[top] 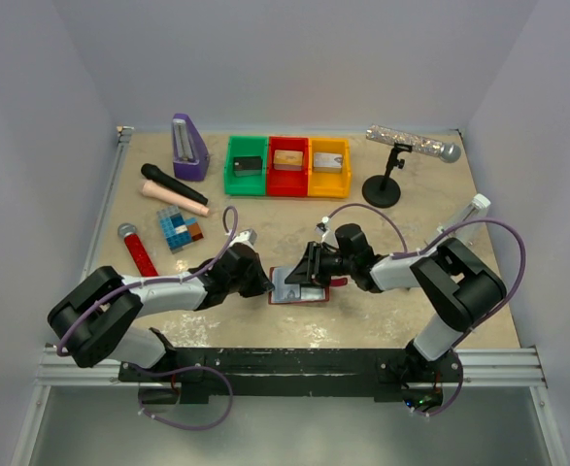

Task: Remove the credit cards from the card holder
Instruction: Remove the credit card from the card holder.

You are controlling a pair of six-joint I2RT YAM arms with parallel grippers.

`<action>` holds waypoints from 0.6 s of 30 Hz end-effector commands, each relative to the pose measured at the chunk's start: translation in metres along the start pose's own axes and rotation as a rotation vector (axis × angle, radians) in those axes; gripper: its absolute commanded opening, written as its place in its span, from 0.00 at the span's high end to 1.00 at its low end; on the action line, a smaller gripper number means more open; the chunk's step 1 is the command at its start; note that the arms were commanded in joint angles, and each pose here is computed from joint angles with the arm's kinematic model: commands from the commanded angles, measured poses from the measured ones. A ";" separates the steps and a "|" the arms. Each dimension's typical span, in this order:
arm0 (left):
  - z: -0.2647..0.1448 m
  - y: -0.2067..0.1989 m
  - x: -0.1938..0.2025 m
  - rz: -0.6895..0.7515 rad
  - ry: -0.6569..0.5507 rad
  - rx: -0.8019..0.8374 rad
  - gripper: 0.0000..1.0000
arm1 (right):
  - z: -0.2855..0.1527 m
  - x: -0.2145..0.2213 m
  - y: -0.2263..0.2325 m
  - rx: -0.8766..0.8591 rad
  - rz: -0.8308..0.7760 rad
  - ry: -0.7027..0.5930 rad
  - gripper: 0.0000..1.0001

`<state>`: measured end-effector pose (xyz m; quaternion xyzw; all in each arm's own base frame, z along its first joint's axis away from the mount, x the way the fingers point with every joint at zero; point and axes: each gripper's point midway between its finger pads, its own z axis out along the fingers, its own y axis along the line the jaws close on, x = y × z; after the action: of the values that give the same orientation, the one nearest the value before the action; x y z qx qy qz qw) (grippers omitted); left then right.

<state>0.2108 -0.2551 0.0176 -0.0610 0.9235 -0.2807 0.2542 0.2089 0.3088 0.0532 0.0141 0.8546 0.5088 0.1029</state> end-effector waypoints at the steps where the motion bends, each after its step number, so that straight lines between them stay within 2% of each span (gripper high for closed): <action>1: -0.001 0.046 0.024 0.023 0.068 -0.177 1.00 | -0.005 -0.002 0.012 -0.023 -0.052 -0.017 0.62; 18: -0.005 0.066 0.031 0.010 0.084 -0.262 1.00 | -0.013 -0.002 0.005 -0.002 -0.058 -0.030 0.63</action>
<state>0.2118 -0.2531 0.0165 -0.0744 0.9254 -0.2728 0.2522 0.2059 0.3028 0.0567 0.0078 0.8582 0.5010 0.1117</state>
